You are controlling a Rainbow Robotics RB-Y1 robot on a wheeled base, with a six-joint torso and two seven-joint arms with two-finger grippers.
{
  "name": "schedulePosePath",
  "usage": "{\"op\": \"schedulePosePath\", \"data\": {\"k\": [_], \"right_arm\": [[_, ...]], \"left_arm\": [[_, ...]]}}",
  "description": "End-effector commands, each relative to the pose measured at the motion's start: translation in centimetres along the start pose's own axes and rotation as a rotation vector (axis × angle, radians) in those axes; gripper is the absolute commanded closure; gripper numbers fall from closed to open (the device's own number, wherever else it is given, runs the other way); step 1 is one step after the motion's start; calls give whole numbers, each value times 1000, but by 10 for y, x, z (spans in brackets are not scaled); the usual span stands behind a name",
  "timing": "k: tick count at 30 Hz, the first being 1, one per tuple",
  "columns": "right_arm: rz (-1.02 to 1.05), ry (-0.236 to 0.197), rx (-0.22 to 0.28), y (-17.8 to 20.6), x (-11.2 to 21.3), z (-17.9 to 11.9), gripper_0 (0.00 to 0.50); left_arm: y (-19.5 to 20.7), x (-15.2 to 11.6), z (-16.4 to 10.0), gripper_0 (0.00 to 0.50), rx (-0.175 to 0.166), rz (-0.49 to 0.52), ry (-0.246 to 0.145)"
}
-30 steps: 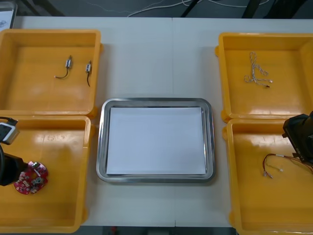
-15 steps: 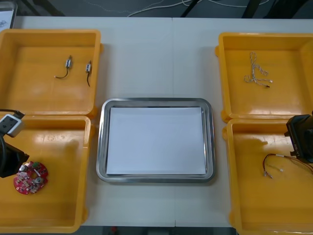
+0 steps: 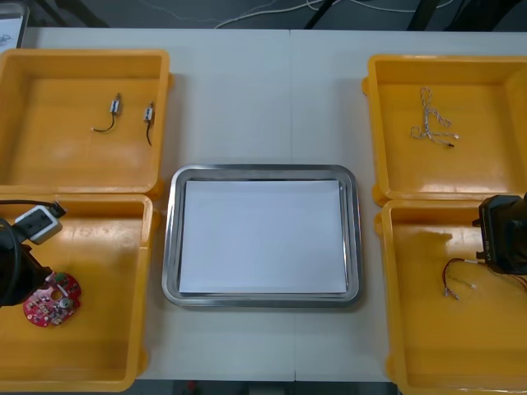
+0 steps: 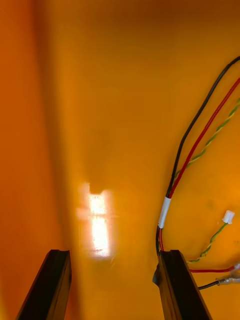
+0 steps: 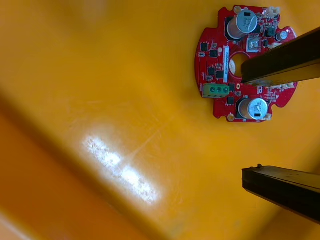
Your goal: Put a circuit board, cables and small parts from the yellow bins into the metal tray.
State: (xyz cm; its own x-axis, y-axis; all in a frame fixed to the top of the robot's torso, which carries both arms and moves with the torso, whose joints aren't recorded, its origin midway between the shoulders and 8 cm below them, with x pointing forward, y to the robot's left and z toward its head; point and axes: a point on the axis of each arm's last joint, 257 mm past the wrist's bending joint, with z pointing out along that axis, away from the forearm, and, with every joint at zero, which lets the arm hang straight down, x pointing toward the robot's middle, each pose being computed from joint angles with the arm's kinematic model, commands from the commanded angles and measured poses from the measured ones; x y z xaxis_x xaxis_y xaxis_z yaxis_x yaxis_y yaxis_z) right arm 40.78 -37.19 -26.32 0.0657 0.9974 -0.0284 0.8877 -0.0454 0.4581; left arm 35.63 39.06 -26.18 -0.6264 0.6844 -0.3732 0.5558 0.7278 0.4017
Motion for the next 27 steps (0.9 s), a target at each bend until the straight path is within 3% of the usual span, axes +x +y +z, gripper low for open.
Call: {"op": "schedulePosePath", "data": {"k": [1, 15, 27], "right_arm": [[69, -17, -6, -15, -12, 7, 0], [88, -8, 23, -34, -11, 14, 0], [94, 12, 27, -36, -7, 20, 0]], "left_arm": [[-3, -1, 13, 39, 15, 109, 8], [-15, 11, 24, 65, 45, 141, 59], [-7, 10, 28, 77, 34, 146, 74]]}}
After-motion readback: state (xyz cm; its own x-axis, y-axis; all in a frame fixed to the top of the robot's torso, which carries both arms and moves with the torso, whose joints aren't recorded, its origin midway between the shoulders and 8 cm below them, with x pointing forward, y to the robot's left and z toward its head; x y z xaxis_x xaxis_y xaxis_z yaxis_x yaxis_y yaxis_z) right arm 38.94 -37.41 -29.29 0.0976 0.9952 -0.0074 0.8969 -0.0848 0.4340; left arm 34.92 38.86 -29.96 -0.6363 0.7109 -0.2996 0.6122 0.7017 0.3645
